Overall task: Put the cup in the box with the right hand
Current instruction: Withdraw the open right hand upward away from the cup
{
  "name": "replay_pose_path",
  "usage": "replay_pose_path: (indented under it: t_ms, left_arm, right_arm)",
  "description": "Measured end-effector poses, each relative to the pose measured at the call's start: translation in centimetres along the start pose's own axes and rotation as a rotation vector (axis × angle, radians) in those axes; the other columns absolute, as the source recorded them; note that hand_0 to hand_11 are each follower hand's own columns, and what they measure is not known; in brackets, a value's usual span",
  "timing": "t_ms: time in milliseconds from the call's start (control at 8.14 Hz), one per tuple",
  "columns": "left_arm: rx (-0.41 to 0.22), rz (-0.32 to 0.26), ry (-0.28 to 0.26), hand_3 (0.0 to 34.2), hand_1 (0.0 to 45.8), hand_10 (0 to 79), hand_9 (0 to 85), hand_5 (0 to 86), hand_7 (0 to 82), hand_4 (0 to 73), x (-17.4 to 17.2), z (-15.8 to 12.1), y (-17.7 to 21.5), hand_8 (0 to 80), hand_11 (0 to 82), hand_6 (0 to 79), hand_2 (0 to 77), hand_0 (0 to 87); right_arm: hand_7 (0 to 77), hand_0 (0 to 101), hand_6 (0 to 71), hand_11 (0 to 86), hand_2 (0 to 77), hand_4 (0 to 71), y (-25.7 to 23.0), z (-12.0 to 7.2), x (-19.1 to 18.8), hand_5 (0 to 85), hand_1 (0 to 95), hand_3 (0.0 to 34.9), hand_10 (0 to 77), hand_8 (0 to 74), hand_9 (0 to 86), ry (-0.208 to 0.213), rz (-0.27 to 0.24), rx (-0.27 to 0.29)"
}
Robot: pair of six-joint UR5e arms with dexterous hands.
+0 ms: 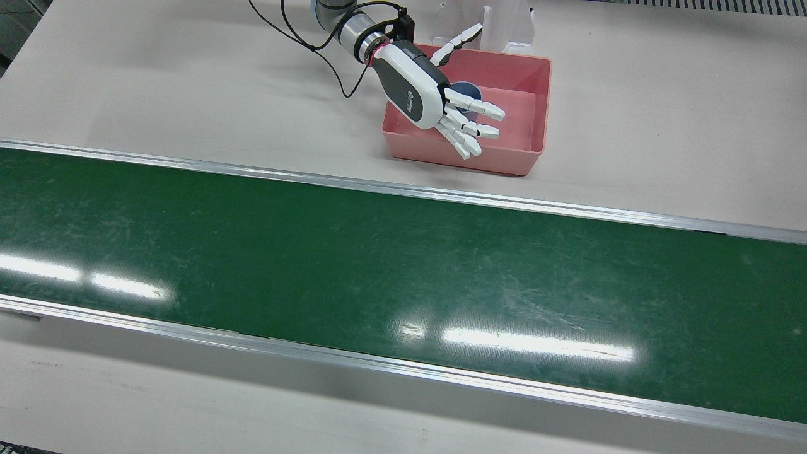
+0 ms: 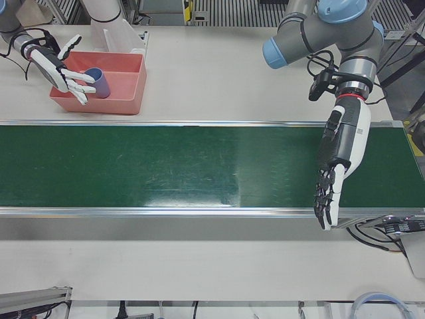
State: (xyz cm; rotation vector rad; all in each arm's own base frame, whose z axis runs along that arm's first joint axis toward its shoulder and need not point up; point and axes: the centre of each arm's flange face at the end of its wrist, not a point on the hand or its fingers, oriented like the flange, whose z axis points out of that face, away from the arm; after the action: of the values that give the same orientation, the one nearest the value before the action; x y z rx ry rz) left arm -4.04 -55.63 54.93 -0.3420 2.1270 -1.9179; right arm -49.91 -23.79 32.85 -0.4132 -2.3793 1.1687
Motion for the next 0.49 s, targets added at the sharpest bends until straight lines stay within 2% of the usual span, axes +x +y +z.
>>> replay_pose_path:
  t_ms: [246, 368, 491]
  left_arm:
    - [0.001, 0.0, -0.001, 0.0, 0.5, 0.0, 0.0, 0.0, 0.5, 1.1, 0.0, 0.0, 0.0, 0.0, 0.0, 0.5, 1.1, 0.0]
    - [0.001, 0.0, -0.001, 0.0, 0.5, 0.0, 0.0, 0.5, 0.5, 1.1, 0.0, 0.0, 0.0, 0.0, 0.0, 0.0, 1.1, 0.0]
    - [0.001, 0.0, 0.0, 0.0, 0.5, 0.0, 0.0, 0.5, 0.5, 1.1, 0.0, 0.0, 0.0, 0.0, 0.0, 0.5, 1.1, 0.0]
  right_arm:
    - [24.5, 39, 5.4, 0.5, 7.1, 0.0, 1.9, 0.6, -2.8, 1.6, 9.3, 0.0, 0.0, 0.5, 3.8, -0.051, 0.025, -0.027]
    - [26.7, 38, 5.4, 0.5, 10.9, 0.0, 2.6, 1.2, -5.1, 1.6, 9.8, 0.0, 0.0, 0.5, 3.8, -0.097, 0.033, -0.035]
    - [26.7, 46, 5.4, 0.5, 16.9, 0.0, 3.2, 1.7, -7.7, 7.1, 20.7, 0.0, 0.0, 0.5, 3.8, -0.156, 0.042, -0.035]
